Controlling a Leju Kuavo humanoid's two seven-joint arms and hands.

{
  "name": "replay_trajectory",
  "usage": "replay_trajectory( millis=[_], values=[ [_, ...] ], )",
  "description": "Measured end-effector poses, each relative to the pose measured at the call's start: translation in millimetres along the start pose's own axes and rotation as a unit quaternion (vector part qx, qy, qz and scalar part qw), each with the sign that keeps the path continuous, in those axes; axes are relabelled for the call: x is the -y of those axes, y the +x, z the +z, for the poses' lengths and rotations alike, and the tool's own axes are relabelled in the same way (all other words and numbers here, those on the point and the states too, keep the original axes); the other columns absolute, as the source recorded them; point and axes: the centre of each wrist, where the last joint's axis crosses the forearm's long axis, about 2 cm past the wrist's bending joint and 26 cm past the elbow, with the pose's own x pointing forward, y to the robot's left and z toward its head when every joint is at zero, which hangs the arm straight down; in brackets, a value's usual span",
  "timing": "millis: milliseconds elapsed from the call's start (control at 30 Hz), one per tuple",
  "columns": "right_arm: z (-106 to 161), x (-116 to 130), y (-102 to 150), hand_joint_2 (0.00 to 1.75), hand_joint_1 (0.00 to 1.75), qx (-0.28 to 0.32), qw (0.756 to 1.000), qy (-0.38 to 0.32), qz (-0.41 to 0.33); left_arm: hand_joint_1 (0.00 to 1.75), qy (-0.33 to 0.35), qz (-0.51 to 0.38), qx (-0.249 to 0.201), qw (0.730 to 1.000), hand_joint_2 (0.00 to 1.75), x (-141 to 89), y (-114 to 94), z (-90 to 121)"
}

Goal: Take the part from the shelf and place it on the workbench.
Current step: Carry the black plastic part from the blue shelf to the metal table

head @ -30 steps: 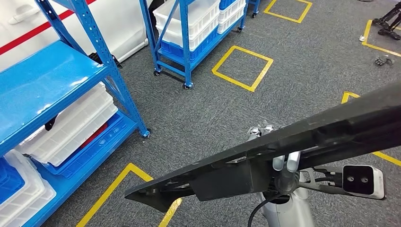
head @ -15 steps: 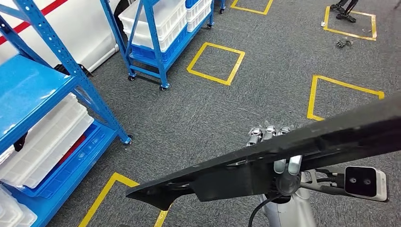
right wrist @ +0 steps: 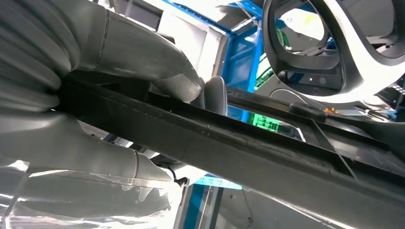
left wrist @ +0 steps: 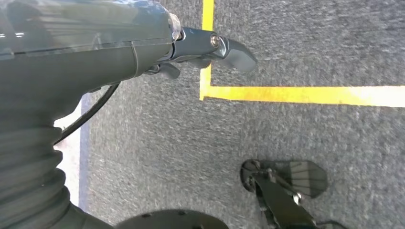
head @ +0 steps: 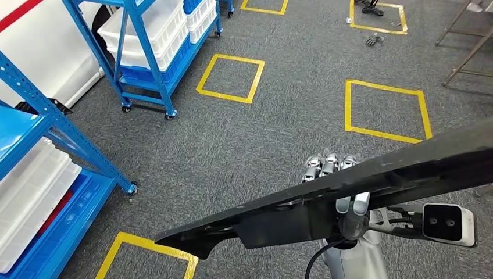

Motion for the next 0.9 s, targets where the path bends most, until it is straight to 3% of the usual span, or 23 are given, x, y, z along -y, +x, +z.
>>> replay_trajectory(
  millis=[900],
  values=[
    [-1.3, 2.7, -0.2, 1.75, 1.75, -0.003, 1.000, 0.004, 0.002, 0.00, 0.004, -0.006, 0.000, 1.000, 1.75, 1.2, -0.2, 0.3]
  ],
)
